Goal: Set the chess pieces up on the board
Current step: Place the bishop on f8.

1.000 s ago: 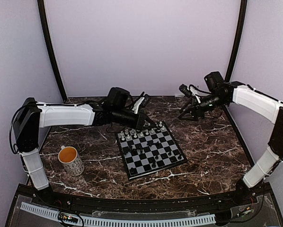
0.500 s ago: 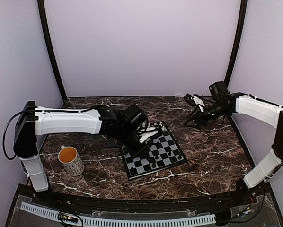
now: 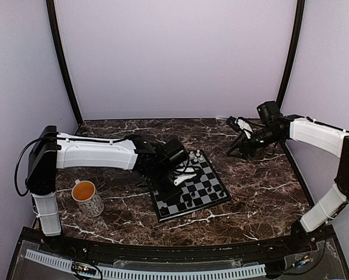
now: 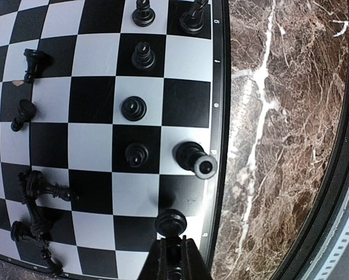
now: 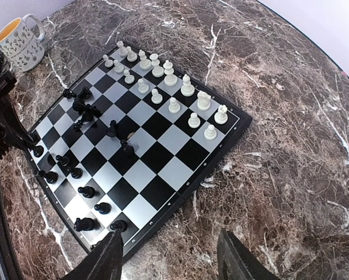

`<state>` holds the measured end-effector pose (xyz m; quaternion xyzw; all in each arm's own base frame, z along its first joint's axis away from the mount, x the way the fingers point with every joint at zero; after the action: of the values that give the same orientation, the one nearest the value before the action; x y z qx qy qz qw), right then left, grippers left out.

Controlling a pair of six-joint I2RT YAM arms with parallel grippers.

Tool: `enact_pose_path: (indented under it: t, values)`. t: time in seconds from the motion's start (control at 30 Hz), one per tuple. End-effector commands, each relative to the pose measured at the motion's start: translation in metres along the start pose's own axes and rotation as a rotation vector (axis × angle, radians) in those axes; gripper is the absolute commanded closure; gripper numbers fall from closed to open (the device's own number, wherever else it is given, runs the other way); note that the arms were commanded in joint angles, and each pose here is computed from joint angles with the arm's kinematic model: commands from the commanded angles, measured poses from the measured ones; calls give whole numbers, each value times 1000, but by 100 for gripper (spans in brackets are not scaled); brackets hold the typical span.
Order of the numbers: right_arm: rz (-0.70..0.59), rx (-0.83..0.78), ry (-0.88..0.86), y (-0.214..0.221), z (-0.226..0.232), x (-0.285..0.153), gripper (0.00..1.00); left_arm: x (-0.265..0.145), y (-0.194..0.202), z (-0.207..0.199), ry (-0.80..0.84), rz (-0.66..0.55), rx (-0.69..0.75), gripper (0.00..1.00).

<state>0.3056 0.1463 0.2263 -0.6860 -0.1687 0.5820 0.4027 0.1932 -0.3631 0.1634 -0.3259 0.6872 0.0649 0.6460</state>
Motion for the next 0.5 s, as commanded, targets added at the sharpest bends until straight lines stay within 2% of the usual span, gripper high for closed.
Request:
enact_pose_path:
  t: [0.0,0.47]
  values:
    - [-5,-2,4,1,-3,3,44,-3,-3,-4,-2,10,26,100]
    - [4,-2,-1,3,-3,5,44,11,-11,-15,24,33,40,100]
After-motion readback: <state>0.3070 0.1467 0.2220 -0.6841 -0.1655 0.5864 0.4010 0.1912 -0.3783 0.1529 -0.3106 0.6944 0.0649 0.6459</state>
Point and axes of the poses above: each gripper's point midway between its finger pads, its own x axis out along the fingers, its own z axis along the line the jaws close on, y = z × x, the point moved 9 cm from there along -x, back along the fingers, and after that the axes turned 9 degrees about -x, right-handed, at the moved point
